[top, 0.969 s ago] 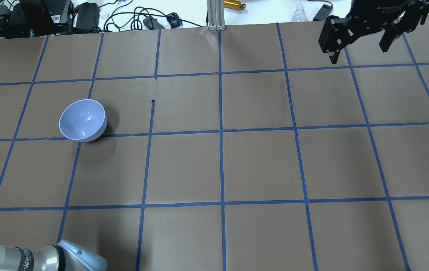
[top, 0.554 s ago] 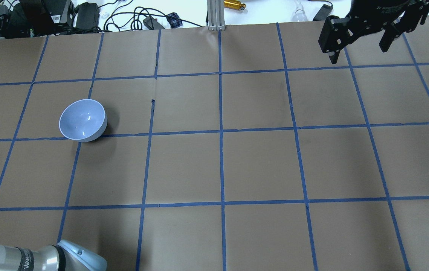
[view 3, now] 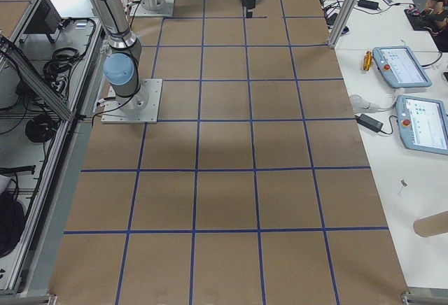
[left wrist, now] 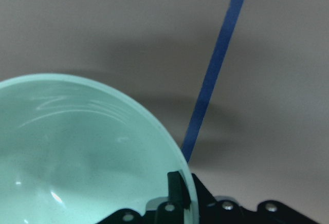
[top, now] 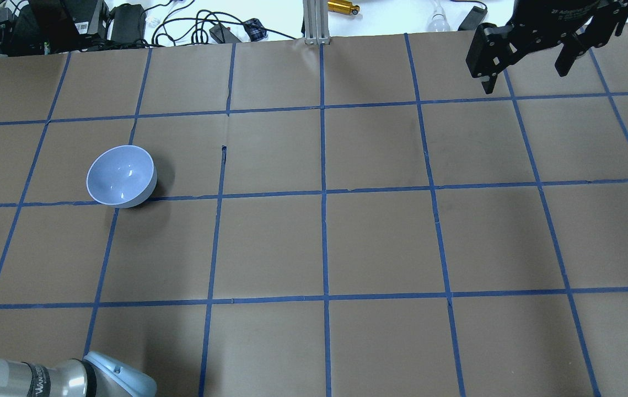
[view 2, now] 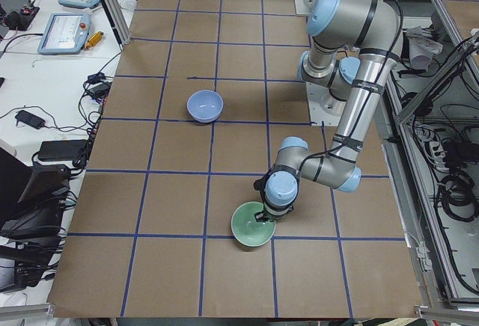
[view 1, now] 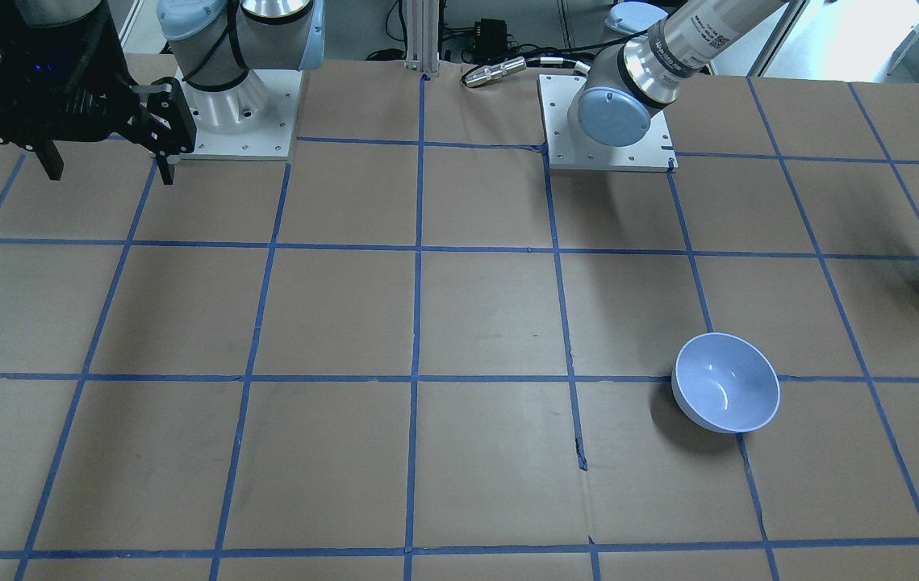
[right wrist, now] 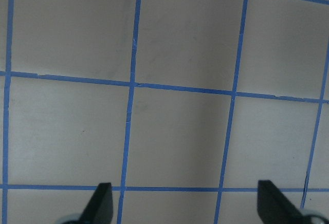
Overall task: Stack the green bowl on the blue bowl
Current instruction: 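Grasp the rim of the mint-green bowl with the left gripper, then carry the mint-green bowl with the left gripper above the light blue bowl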
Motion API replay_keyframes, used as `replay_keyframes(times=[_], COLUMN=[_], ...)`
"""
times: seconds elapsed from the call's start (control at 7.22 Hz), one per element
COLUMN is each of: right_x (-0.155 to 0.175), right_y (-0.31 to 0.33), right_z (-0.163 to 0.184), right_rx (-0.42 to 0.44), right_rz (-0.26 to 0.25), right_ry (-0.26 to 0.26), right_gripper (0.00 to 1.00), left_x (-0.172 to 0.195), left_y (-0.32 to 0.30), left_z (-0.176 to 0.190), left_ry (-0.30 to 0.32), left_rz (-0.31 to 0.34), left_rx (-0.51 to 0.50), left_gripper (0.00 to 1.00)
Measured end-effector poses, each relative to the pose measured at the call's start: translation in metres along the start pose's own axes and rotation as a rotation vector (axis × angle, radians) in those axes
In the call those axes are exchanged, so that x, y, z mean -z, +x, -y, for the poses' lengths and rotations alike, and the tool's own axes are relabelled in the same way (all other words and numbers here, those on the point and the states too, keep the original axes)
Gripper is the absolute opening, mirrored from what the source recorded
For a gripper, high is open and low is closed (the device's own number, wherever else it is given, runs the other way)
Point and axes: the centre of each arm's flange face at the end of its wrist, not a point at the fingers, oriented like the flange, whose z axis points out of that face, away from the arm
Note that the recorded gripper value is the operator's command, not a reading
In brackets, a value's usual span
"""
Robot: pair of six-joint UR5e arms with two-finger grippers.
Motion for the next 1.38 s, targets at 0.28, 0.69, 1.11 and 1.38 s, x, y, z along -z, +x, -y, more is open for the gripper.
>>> replay_keyframes(times=[0.28,0.69,1.11,1.38], right_x=[0.0,0.0,0.0,0.0], right_y=[0.0,0.0,0.0,0.0], right_z=[0.0,0.0,0.0,0.0], right_rx=[0.0,0.0,0.0,0.0], right_rz=[0.0,0.0,0.0,0.0], right_ry=[0.0,0.0,0.0,0.0], right_gripper=[1.0,1.0,1.0,1.0], left_x=[0.007,0.033,0.076,0.102], left_y=[0.002,0.001,-0.032,-0.063], left_z=[0.004,0.027,0.094,0.168], left_ry=[0.014,0.045,0.033,0.031], left_rz=[-0.007,-0.022,0.037,0.079], left_rx=[0.029,0.079,0.092,0.125], left_gripper=[0.0,0.0,0.0,0.0])
